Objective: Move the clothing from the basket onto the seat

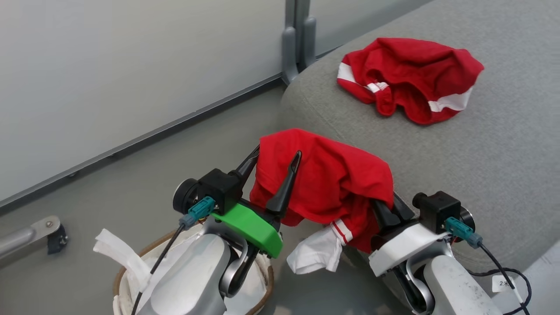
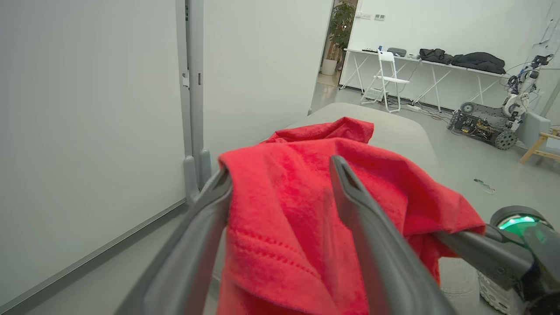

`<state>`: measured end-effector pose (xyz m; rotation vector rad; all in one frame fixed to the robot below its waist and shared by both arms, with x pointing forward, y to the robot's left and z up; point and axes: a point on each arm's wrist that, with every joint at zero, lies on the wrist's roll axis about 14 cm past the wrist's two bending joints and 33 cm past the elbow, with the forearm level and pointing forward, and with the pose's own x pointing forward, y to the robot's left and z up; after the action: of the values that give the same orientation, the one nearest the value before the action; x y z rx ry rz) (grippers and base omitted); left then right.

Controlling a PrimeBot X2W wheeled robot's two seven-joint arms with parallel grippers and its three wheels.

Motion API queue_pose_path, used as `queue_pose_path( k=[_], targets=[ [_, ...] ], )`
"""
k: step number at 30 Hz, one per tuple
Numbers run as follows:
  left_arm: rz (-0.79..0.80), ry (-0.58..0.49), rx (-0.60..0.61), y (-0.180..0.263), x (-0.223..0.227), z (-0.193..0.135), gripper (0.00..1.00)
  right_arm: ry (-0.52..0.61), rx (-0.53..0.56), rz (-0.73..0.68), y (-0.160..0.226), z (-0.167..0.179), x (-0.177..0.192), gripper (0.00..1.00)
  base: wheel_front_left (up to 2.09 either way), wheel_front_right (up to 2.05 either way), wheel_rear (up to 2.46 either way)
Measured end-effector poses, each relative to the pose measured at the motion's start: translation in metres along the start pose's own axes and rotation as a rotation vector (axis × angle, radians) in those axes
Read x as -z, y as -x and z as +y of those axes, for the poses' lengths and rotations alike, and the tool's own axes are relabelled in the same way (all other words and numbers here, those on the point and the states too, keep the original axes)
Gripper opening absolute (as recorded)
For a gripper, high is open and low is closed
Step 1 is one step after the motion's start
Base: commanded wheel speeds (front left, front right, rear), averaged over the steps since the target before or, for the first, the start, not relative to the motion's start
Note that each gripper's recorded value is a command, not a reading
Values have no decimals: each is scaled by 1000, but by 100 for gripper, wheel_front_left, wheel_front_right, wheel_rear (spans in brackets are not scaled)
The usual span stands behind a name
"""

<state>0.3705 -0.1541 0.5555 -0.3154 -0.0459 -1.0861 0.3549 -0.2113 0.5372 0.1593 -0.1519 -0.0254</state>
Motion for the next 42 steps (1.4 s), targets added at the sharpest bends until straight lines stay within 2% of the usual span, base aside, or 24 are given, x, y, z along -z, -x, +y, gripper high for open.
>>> queue_pose_path(
  k=[9,17,21,29,33,42],
  targets=[
    [48,49,153,-23,24,-47,100,38,181,-63,32,-54,-25,0,0,0,0],
    [74,82,196,-30,37,-49,100,90,276,-121,35,-85,-49,0,0,0,0],
    [92,94,192,-30,47,-40,100,173,275,-179,20,-99,-78,0,0,0,0],
    [115,95,168,-28,64,-11,100,458,209,-288,-36,-123,-160,0,0,0,0],
    [98,84,166,-30,64,3,100,549,215,-341,-65,-136,-198,0,0,0,0],
    [100,95,134,-28,75,37,100,749,282,-326,-123,-169,-241,0,0,0,0]
  ],
)
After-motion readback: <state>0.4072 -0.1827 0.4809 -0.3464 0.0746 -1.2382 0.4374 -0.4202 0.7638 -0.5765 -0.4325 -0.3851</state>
